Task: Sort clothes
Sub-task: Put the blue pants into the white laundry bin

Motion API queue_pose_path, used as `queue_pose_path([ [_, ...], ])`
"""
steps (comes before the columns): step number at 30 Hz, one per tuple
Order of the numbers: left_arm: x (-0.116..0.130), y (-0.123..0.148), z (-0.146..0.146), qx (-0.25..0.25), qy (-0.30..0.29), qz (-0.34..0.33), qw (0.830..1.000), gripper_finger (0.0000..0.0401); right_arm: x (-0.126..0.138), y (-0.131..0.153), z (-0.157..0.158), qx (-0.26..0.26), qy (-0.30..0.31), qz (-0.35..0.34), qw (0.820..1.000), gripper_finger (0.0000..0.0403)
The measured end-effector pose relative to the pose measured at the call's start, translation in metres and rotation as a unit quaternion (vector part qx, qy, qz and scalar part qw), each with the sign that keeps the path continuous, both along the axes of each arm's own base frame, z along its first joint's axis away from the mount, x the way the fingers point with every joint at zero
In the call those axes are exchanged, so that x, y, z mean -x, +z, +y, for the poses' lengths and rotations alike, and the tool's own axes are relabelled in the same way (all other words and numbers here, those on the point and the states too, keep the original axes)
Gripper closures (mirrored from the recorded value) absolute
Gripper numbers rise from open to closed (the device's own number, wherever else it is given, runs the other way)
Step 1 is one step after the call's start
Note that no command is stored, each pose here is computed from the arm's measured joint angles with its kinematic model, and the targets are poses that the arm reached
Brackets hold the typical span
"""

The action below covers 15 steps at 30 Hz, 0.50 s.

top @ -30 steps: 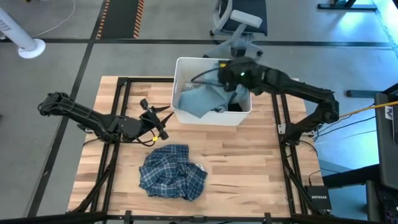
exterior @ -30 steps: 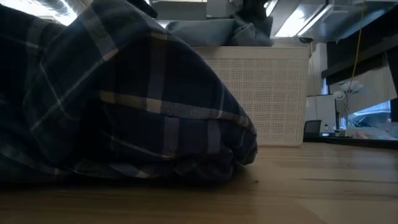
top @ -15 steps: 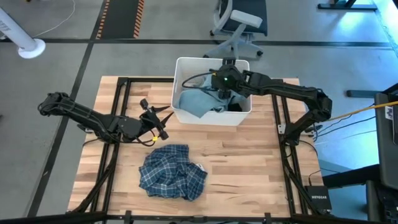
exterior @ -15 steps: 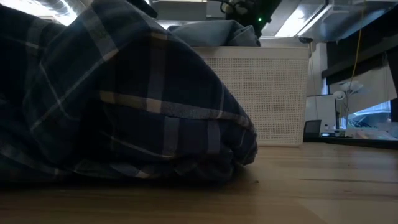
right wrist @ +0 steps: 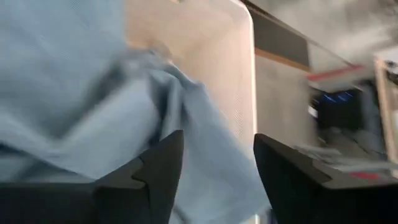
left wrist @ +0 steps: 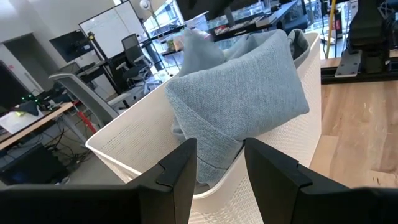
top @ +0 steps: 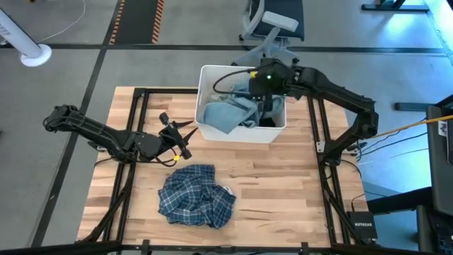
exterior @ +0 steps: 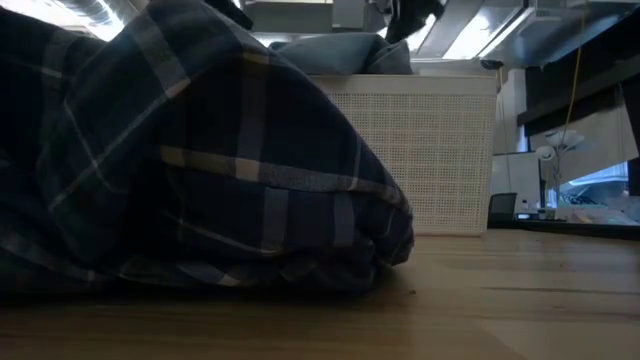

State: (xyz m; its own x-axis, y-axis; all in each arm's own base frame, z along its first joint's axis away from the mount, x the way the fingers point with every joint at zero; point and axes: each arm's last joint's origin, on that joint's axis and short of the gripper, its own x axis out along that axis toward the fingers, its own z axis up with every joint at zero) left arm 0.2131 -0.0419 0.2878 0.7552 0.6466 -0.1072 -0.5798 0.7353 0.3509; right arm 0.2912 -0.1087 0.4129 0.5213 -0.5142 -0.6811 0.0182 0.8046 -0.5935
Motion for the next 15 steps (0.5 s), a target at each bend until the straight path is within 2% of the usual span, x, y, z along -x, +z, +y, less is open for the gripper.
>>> queue_pose_path([
  [3, 0.000, 0.000, 0.000, 0.000, 0.000, 0.000, 1.000, 0.0270, 0.002, 0.013, 0.008, -0.046, 0.036, -0.031, 0.998, 0.0178],
  [7, 0.000, 0.000, 0.000, 0.001, 0.000, -0.001, 1.000, 0.0270, -0.008, 0.015, 0.027, -0.094, 0.119, -0.068, 0.986, 0.0174],
  [15, 0.000, 0.000, 0.000, 0.001, 0.000, -0.001, 1.000, 0.0270, -0.046, -0.019, 0.092, -0.080, 0.267, -0.061, 0.958, 0.0173],
])
